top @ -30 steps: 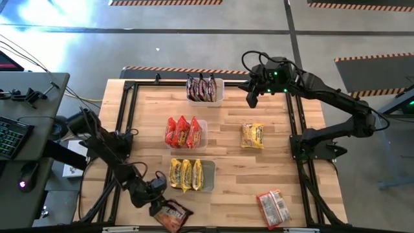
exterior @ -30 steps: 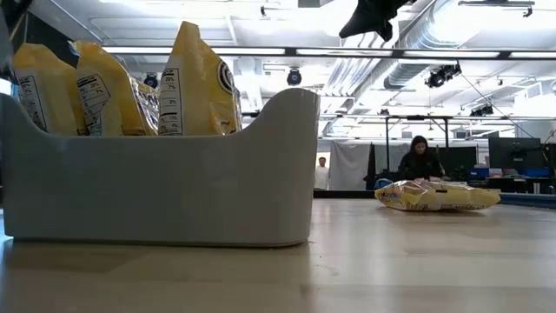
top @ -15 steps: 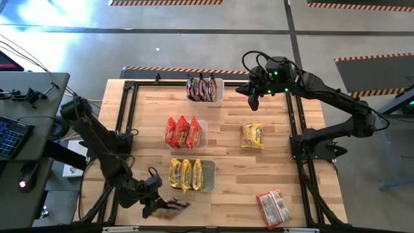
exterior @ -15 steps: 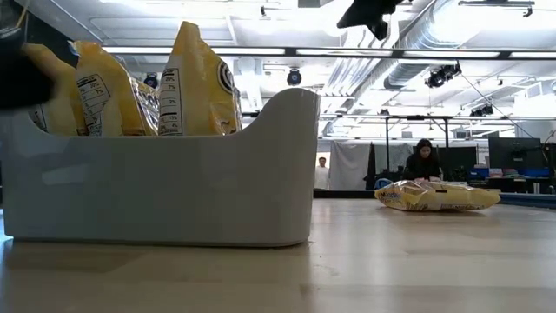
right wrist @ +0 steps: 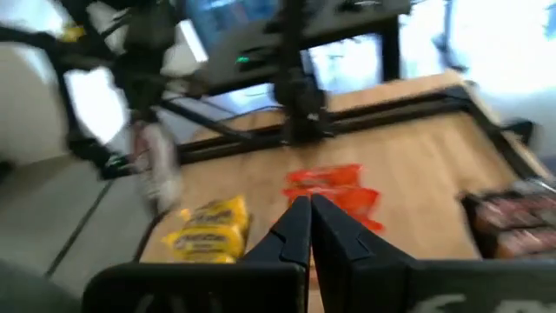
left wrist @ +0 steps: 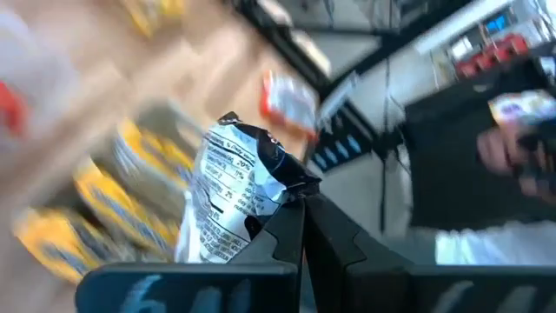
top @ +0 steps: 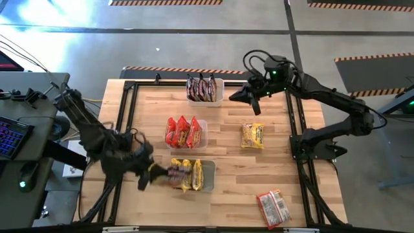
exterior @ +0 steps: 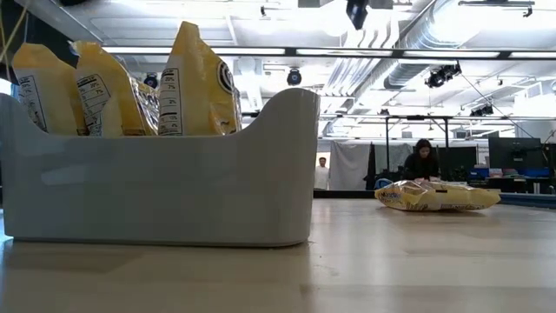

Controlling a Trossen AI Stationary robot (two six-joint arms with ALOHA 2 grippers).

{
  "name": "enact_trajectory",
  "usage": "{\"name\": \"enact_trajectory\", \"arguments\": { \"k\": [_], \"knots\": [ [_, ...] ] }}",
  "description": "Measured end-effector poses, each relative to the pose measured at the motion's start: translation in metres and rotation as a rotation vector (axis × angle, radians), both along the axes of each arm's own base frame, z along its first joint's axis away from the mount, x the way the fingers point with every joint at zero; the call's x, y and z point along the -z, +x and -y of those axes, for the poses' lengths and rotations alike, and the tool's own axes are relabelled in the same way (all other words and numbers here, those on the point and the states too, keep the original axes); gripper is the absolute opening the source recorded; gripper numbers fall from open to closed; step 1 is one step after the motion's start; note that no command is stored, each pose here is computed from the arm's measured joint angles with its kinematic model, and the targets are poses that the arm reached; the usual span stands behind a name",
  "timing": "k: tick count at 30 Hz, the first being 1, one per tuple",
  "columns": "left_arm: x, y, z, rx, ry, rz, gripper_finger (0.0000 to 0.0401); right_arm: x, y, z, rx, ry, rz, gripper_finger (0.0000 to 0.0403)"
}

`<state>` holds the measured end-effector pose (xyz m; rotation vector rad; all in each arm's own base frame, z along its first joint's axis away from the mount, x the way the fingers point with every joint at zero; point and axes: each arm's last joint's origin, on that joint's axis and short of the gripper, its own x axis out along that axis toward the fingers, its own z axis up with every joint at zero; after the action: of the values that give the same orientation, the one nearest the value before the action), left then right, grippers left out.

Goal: Sort Maruchan noodles
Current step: Put the black noodle pack into the white bin

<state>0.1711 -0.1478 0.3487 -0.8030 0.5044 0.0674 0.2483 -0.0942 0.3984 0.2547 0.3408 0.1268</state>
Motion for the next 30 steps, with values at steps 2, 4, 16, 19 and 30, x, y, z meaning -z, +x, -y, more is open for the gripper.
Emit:
{"name": "enact_trajectory", "arguments": {
  "k": [2,4,16,19,30],
  "knots": [
    [-0.011,0.002,-0.014,-0.038,0.041,0.025,0.0,0.004,0.008,-0.002,-0.07,-0.011,0.012,0.0],
    [-0.023,0.005,-0.029,-0.074,0.071,0.07,0.0,0.014,0.015,-0.002,-0.144,-0.002,0.027,0.0],
    [-0.082,0.019,-0.101,-0.275,0.319,0.29,0.0,0.108,0.027,-0.005,-0.152,0.333,0.398,0.0],
    [-0.088,0.022,-0.113,-0.284,0.333,0.315,0.0,0.127,0.031,-0.011,-0.13,0.436,0.402,0.0006],
    [-0.039,0.041,-0.122,-0.026,0.186,-0.114,0.0034,0.132,0.036,-0.013,-0.123,0.497,0.377,0.0123]
  ]
}}
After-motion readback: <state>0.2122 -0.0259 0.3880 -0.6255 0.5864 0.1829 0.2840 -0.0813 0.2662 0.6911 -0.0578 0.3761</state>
